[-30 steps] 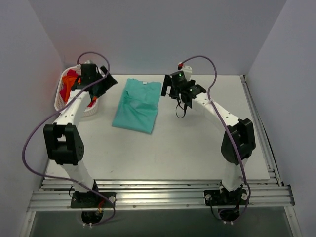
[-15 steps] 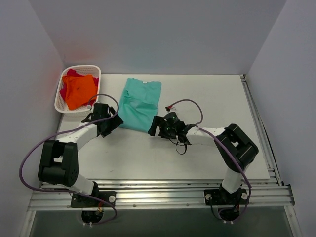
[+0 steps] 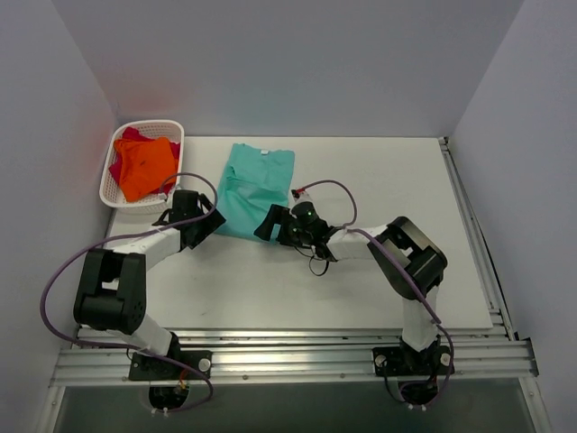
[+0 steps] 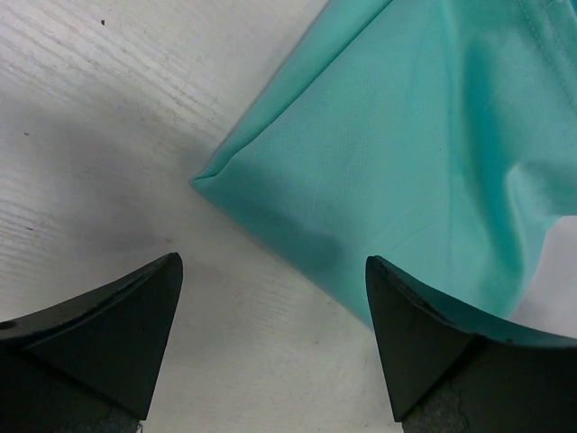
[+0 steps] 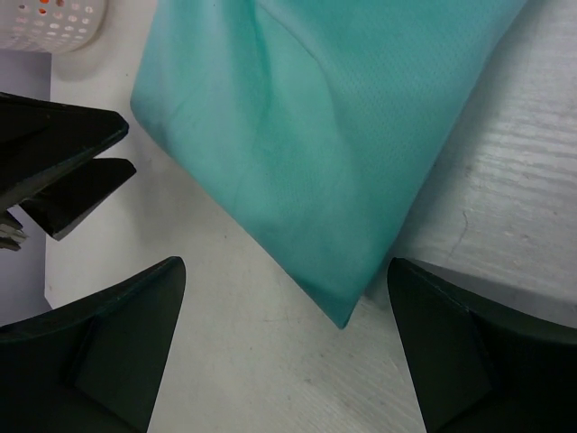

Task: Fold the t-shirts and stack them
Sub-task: Fold the tshirt

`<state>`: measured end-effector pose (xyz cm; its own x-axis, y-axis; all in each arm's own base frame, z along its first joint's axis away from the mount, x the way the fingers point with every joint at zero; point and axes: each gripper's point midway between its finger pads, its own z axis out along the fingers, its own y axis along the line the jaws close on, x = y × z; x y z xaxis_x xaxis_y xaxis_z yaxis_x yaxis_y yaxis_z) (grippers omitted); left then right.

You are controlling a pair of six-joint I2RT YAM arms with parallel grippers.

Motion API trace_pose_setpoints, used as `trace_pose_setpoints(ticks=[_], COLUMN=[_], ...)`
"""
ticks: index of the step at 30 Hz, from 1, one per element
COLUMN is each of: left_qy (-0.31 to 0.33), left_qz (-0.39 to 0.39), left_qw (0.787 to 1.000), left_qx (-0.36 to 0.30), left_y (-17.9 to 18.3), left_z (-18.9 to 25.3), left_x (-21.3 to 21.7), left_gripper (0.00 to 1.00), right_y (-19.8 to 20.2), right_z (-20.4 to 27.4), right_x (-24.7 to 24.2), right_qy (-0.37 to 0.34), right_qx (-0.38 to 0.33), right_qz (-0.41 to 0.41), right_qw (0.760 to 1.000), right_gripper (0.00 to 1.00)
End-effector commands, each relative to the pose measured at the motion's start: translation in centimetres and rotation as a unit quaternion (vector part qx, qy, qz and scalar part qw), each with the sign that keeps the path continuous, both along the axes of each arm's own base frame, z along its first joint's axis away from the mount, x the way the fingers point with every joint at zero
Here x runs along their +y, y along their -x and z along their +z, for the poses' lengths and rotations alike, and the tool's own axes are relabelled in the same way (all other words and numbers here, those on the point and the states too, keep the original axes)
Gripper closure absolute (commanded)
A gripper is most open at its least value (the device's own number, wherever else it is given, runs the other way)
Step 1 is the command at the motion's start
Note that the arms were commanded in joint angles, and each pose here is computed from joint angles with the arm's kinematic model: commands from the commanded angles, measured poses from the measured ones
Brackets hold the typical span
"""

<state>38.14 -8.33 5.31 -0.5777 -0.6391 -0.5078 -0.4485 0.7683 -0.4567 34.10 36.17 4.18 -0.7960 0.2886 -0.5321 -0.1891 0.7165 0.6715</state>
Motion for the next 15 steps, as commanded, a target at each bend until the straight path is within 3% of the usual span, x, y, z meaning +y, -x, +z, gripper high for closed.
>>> trace_pose_setpoints(ticks=[1,8,15], left_qy=[0.004,0.01,0.006], left_qz=[0.016,0.02,0.034], left_qw=[0.999,0.999,0.999], left_qx=[-0.035,-0.025,-0.022], left_y=[-2.1,-2.8,-3.7], left_z=[0.4,-1.4,-2.9], left_x=[0.4,0.5,1.0], left_gripper=[0.09,0.17,0.35], right_y=[-0.5,-0.6,-0.8], right_z=[-0.1,-0.8,-0.9], right_x=[1.3,1.2,0.5], right_qy=[-0.011,0.003,0.022], right_qx=[-0.001,0.002,-0.001], right_qz=[0.009,0.011,0.007], right_qw=[1.0,1.0,1.0], right_gripper=[0.12,0.26,0.66])
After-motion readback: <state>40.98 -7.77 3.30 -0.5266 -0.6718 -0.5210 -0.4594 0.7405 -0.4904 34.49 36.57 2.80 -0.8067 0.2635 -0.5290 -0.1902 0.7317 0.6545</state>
